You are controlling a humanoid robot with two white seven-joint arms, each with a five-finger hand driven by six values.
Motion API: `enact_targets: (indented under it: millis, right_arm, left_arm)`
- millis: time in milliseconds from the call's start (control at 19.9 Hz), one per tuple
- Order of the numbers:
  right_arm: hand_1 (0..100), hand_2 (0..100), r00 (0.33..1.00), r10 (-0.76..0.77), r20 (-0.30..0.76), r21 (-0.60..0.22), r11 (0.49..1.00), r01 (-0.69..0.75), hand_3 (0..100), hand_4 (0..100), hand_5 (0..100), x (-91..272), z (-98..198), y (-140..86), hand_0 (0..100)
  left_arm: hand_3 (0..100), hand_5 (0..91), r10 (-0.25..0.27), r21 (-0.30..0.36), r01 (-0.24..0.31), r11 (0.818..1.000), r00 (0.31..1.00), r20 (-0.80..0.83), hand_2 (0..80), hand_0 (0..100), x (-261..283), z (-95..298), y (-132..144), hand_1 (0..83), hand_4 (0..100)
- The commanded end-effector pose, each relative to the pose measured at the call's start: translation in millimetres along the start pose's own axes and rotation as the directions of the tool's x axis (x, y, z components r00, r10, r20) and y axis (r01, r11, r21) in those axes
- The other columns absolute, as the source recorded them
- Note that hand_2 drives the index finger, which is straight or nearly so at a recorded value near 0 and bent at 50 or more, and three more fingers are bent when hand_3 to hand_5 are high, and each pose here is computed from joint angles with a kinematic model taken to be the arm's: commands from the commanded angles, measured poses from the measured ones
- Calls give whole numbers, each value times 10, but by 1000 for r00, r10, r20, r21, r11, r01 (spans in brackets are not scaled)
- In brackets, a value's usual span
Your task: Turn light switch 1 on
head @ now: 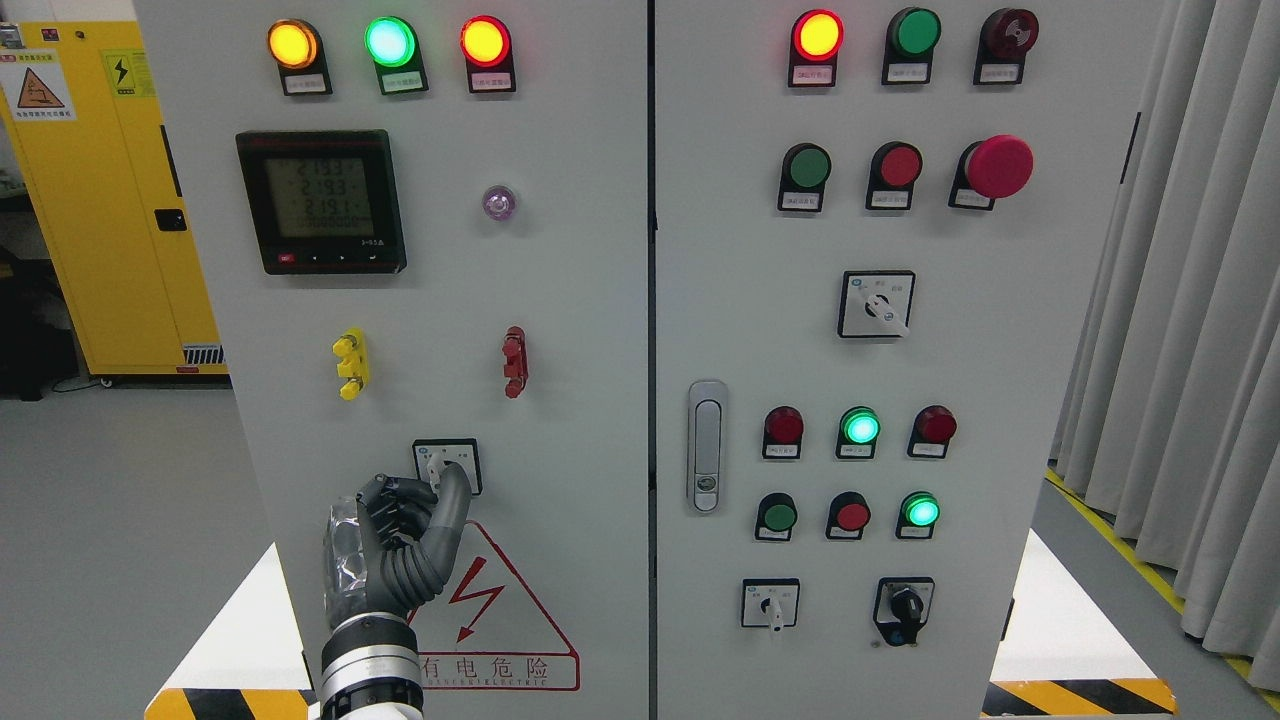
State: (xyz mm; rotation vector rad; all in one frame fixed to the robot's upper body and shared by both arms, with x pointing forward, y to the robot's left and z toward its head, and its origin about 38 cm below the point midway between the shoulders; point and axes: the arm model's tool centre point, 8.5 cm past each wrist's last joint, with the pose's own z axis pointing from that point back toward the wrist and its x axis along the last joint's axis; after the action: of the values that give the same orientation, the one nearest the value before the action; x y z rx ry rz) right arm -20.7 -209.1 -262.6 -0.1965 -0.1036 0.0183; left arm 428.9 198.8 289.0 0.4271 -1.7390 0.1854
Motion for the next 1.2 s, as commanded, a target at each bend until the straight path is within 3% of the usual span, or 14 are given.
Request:
enact_targets:
  millis: [0,1153]
  right_arm:
    - [500,40,1000,-28,-8,-2,1000,28,0,0,0,-7,0,-2,0]
    - [500,40,1000,-28,-8,-2,1000,28,0,0,0,-7,0,-2,0]
  left_arm:
    - [914,845,2,-1,-2,1000,1000,2,648,565,-1,-6,-5,537,893]
    - [911,832,8,-8,-8,1000,1000,-1,642,605,-10,-7,-19,497,890]
